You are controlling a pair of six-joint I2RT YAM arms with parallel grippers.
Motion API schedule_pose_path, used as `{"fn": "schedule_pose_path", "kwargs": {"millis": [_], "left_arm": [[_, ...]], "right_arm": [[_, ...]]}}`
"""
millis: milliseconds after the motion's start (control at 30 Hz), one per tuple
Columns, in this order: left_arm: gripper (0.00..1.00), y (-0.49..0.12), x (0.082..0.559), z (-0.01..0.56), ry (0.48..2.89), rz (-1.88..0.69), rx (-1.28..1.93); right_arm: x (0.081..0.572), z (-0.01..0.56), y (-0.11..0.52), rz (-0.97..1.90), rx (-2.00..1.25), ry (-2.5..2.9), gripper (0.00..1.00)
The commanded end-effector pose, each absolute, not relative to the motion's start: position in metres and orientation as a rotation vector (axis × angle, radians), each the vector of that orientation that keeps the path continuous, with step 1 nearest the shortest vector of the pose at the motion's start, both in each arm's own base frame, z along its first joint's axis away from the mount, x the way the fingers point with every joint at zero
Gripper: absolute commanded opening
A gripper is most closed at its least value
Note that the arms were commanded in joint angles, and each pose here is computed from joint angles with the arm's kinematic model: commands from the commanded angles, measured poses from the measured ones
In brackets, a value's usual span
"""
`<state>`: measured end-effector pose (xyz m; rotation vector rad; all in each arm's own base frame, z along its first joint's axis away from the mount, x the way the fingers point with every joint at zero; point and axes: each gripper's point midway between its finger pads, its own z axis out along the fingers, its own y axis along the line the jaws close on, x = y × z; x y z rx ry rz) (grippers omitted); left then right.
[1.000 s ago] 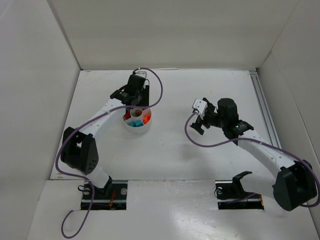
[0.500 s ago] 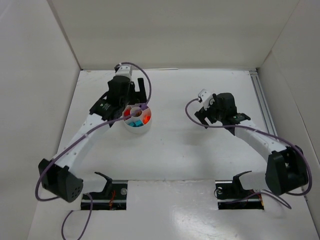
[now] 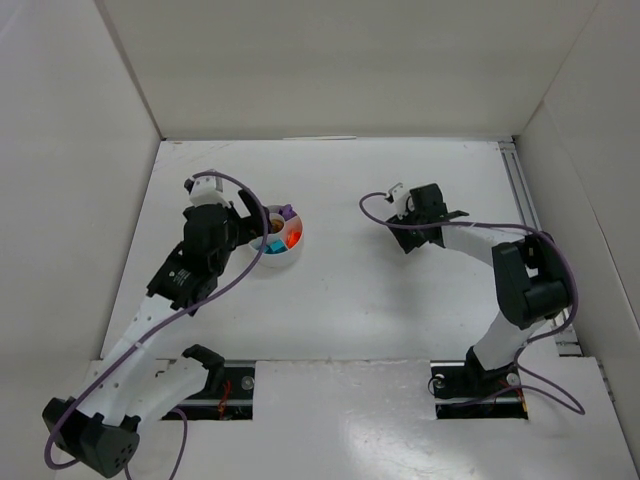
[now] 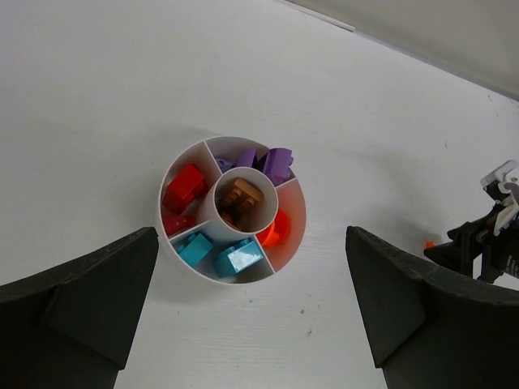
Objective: Sort the legos into containers by color
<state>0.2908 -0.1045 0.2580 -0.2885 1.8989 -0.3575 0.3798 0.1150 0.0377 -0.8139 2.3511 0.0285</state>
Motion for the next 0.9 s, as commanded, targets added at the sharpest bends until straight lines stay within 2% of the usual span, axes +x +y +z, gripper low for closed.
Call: {"fn": "schedule_pose_path", "kwargs": {"millis": [0,100,167,400,500,767,867], "left_arm": [[1.00,-0.102,0.292,0.262,1.861,-0.376,-0.355],[1.00,-0.103,0.294,0.258,1.874,-0.369,-0.354],[1.00,-0.103,0.295,0.253,1.892,-0.358,-0.352],[1.00,-0.103,0.295,0.257,1.884,-0.363,-0.353],[1.00,-0.103,0.295,0.257,1.884,-0.363,-0.353],[1.00,-0.105,0.295,0.257,1.887,-0.371,-0.347],[1.00,-0.105,0.295,0.252,1.906,-0.354,-0.337]], "right_arm": [[0.399,0.053,0.117,0.008,-0.737,2.315,0.62],[0.397,0.043,0.117,0.017,-0.720,2.348,0.57],[0.397,0.036,0.118,0.021,-0.710,2.361,0.48],[0.393,0.030,0.118,0.032,-0.719,2.377,0.41],[0.390,0.029,0.118,0.036,-0.709,2.382,0.41],[0.387,0.031,0.109,0.013,-0.675,2.390,0.49],[0.384,0.027,0.105,0.035,-0.650,2.410,0.47]]}}
